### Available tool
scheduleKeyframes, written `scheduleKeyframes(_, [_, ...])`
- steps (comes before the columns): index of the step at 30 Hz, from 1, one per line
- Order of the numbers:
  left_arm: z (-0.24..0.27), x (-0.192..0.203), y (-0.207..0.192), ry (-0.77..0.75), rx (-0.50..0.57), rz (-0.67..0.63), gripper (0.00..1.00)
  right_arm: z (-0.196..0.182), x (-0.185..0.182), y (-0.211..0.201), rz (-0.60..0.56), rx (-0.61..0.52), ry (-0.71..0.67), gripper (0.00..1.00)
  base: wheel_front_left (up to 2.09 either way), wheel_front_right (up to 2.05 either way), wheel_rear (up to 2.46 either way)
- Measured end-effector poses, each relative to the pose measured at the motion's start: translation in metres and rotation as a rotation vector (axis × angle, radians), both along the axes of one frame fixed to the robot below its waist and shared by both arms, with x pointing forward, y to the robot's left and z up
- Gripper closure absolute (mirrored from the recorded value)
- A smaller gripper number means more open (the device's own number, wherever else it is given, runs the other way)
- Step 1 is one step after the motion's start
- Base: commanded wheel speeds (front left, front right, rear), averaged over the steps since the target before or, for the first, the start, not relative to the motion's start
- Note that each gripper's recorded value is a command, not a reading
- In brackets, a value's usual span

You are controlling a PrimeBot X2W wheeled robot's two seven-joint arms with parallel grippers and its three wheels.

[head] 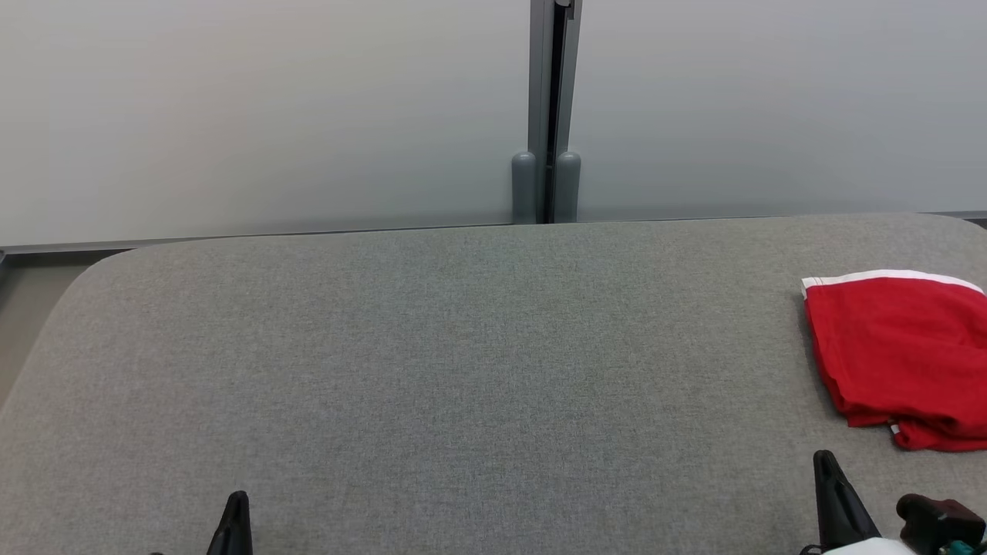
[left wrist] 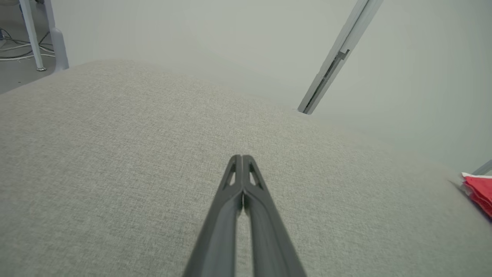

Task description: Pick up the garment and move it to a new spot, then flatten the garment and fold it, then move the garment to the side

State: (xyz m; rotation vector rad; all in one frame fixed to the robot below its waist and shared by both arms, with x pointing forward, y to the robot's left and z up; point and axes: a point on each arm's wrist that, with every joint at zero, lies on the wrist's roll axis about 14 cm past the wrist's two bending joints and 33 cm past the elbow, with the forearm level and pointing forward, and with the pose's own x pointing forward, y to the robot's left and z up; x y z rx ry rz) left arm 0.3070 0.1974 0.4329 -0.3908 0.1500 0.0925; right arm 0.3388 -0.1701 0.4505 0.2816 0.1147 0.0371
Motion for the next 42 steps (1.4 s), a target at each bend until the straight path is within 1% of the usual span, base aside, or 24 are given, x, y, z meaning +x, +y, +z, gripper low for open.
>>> scheduleKeyframes(13, [0.007,0.013,0.005,-0.014,-0.201,0.057,1.0,0.006,0.009,-0.009,-0.067,0.219,0.012,1.0,0.0,0.0,0.0])
scheduleKeyframes(23, [0.014,0.023,0.007,-0.03,-0.337,0.083,1.0,0.011,0.015,-0.014,-0.103,0.371,0.012,1.0,0.0,0.0,0.0])
scheduleKeyframes(42, [0.024,0.037,0.008,-0.055,-0.555,0.105,1.0,0.018,0.023,-0.02,-0.141,0.608,0.01,1.0,0.0,0.0,0.0])
